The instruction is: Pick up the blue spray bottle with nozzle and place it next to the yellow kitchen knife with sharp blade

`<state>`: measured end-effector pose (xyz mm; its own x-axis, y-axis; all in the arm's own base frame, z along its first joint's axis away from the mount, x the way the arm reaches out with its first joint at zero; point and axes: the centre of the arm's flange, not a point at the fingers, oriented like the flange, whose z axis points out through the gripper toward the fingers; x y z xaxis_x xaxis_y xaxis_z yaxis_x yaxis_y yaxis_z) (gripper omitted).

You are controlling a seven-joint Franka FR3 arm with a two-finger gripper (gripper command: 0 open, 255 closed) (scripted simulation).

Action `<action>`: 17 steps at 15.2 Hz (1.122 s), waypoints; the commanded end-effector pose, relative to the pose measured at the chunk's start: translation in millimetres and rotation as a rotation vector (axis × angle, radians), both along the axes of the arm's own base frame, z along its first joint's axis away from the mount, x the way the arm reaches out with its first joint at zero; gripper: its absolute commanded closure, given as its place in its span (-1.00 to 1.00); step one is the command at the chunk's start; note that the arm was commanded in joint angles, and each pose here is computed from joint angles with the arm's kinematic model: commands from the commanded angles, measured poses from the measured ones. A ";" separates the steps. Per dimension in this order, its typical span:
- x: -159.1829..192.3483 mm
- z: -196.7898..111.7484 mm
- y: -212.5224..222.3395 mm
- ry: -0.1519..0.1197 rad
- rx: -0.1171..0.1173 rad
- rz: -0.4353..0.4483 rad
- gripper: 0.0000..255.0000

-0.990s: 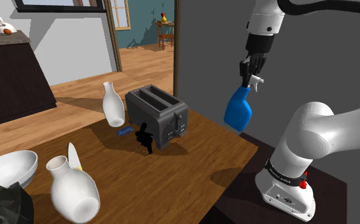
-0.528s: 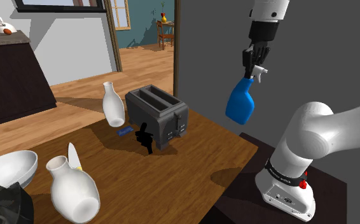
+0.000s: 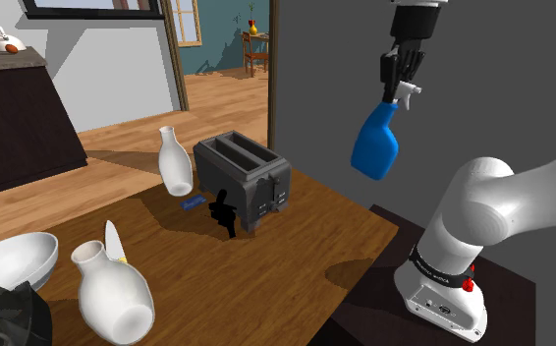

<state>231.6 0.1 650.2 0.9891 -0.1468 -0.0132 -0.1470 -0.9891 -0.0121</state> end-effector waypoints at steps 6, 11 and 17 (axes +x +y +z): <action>0.6 38.0 -0.4 0.000 0.000 0.000 1.00; 0.6 64.4 -0.4 0.000 0.000 0.000 1.00; 19.3 72.7 14.6 0.000 0.000 0.000 1.00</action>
<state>243.2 8.6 726.0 0.9891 -0.1467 -0.0139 -0.1469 -0.9891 -0.0120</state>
